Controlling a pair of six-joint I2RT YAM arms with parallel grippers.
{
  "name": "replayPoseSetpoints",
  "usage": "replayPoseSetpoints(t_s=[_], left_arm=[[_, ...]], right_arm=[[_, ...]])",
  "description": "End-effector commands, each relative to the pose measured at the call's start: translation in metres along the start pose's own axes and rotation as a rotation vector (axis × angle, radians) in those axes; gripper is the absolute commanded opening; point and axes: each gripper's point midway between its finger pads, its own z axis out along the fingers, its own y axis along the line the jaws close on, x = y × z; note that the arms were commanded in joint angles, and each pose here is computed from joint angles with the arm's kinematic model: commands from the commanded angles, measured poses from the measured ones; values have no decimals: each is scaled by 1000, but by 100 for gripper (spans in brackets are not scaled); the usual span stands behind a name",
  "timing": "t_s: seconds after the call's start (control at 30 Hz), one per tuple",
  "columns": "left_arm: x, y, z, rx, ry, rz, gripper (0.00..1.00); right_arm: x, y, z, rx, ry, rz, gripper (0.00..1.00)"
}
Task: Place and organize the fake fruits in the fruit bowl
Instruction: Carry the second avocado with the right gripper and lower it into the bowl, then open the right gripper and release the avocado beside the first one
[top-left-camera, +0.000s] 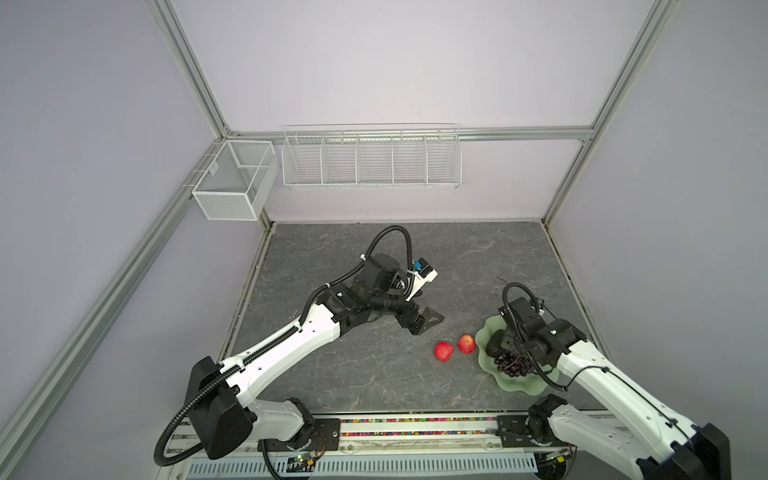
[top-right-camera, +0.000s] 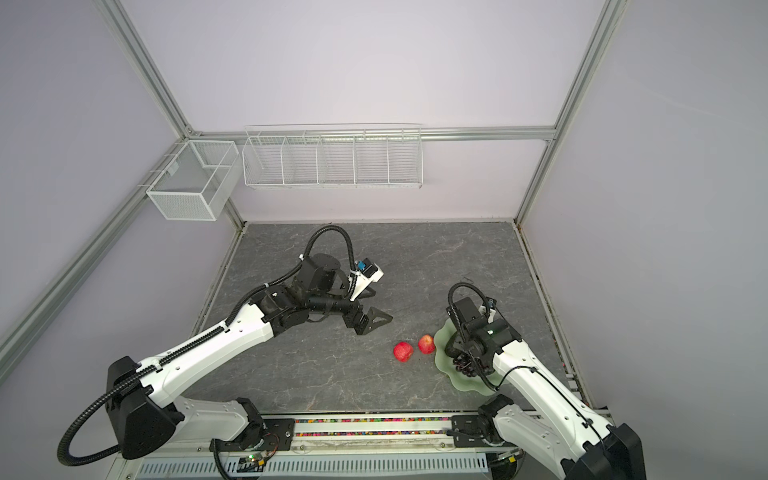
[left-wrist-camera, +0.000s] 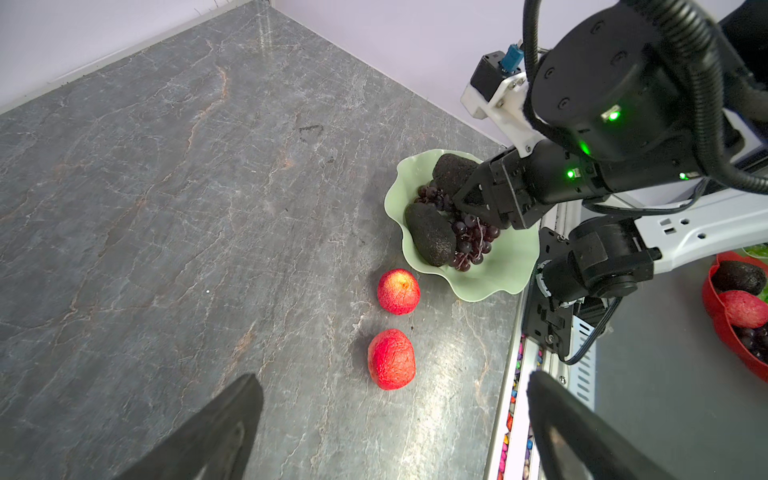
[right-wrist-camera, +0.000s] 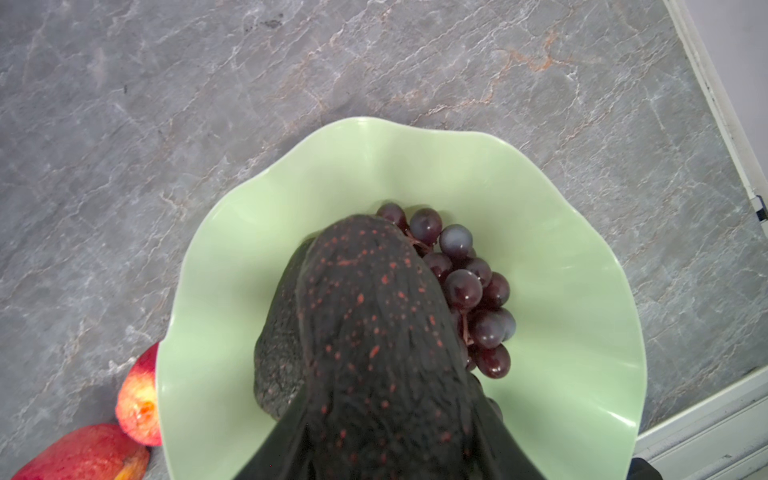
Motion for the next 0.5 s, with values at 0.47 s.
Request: replayPoseSetpoints(t_s=[0.47], left_arm=[[-1, -4, 0, 15, 3, 38, 99]], right_arm=[[-1, 6, 29, 2, 44, -8, 52]])
